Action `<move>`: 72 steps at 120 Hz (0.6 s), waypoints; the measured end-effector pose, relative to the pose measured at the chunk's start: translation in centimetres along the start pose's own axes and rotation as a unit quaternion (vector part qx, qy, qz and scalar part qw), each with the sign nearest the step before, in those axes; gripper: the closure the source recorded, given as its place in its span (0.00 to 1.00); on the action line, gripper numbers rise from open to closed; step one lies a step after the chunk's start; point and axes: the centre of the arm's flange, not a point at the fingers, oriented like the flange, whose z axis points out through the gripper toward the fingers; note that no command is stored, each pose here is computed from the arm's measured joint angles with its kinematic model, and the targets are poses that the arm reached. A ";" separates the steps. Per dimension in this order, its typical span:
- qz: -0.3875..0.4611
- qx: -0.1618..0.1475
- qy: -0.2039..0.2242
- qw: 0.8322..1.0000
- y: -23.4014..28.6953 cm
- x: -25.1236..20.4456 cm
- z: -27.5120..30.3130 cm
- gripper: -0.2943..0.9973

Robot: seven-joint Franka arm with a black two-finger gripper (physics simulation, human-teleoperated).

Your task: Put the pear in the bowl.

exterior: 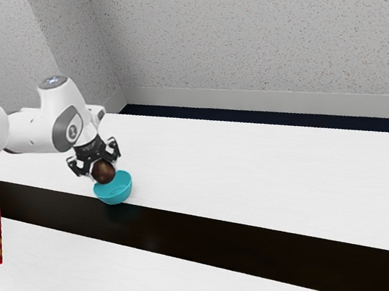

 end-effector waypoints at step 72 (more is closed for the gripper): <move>0.097 -0.074 -0.022 0.992 1.7 -5.5 -27.0 0.26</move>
